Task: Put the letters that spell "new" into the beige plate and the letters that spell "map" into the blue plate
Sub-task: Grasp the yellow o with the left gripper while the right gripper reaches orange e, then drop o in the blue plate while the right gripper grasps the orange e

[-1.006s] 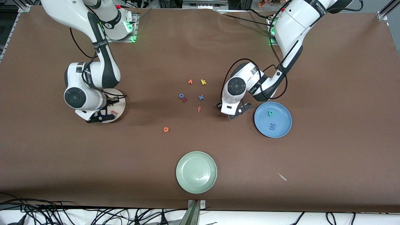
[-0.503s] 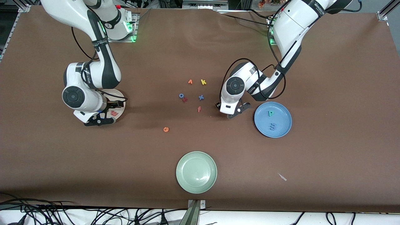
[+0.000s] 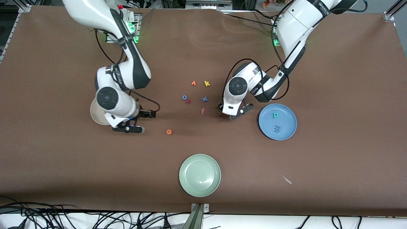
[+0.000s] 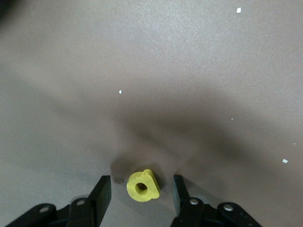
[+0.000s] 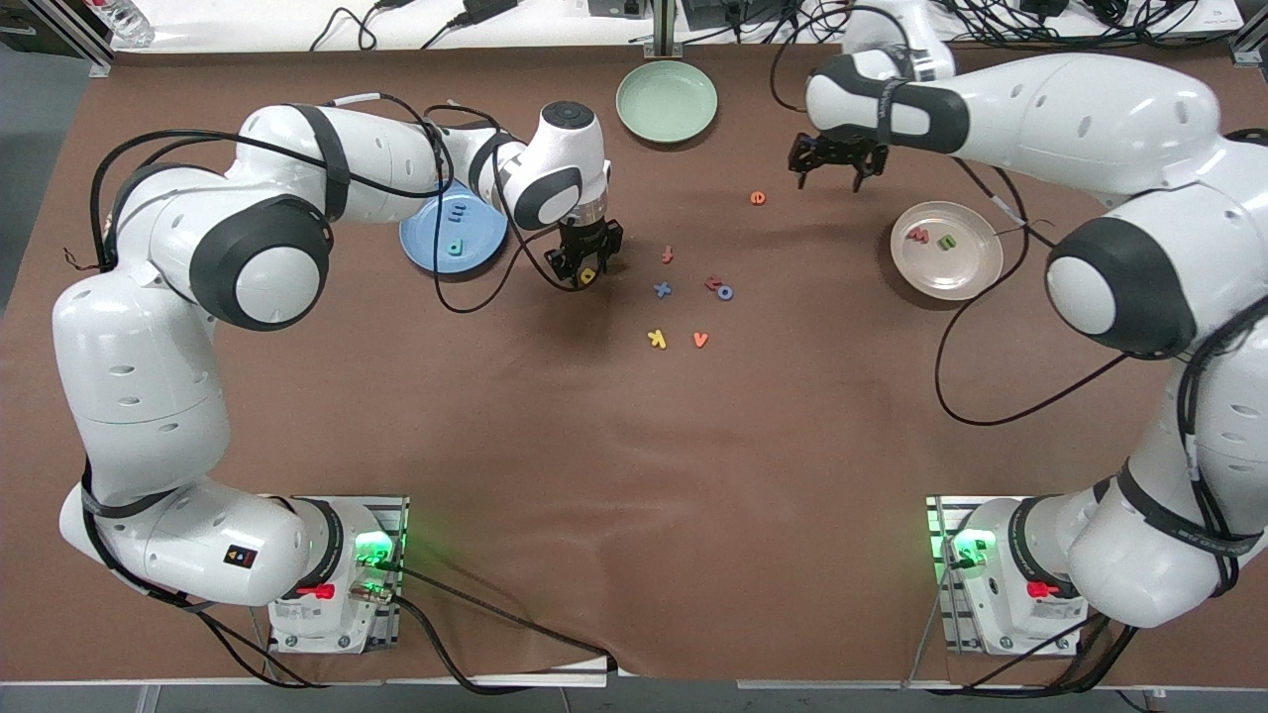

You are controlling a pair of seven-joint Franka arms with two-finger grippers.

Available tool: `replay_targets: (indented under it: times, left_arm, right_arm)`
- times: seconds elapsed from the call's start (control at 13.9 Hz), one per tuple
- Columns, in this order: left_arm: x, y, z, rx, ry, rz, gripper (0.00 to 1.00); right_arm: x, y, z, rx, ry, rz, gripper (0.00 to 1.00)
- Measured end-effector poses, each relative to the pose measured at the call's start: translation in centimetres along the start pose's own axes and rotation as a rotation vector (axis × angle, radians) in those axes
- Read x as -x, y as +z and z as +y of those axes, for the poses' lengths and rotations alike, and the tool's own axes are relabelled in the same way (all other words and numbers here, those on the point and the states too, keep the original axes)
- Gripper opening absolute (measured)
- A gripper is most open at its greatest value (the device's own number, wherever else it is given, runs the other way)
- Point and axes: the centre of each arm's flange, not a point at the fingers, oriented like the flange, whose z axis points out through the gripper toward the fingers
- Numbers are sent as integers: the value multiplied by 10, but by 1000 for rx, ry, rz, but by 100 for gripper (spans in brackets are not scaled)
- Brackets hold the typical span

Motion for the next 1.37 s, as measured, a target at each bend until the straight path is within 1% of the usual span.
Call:
replay_targets:
  times: [0.07,0.14,0.22,0.29,0.5,0.72,0.86,1.01,1.08,1.15,1.22,1.29,1.37]
  left_arm:
    - [1,0,0,0,1,0,57]
    - [2,0,1,1,0,0,55]
    - [3,-1,2,6,1,0,44]
    - [4,-2,3,10,1,2,31]
    - [3,-3,2,3,5,1,30]
    - [-15,-27,-4,-45,62,5,30]
    - [-47,-69,-13,-65,133,12,30]
    - [-92,-105,-31,-62,215,15,30]
    - [-118,-115,-45,-56,260,13,30]
    - [-143,-120,-60,-50,305,9,30]
    - [-166,-121,-77,-44,345,2,30]
    - [-189,-121,-95,-39,376,-5,30]
    - [-209,-119,-112,-38,405,-13,30]
  right_arm:
    - [-2,9,-16,-5,23,16,100]
    - [-4,20,-28,-8,35,32,100]
    - [-6,31,-36,-12,46,52,100]
    - [-9,41,-42,-17,56,73,100]
    - [-17,62,-56,-26,65,108,100]
    - [-22,70,-65,-34,60,125,100]
    - [-17,80,-77,-51,43,132,100]
    - [-13,87,-82,-53,36,127,100]
    - [-13,88,-82,-52,36,127,97]
    - [-14,88,-82,-52,36,127,96]
    - [-15,87,-81,-53,38,128,92]
    - [-16,87,-80,-53,39,128,92]
    - [-17,87,-78,-53,42,128,87]
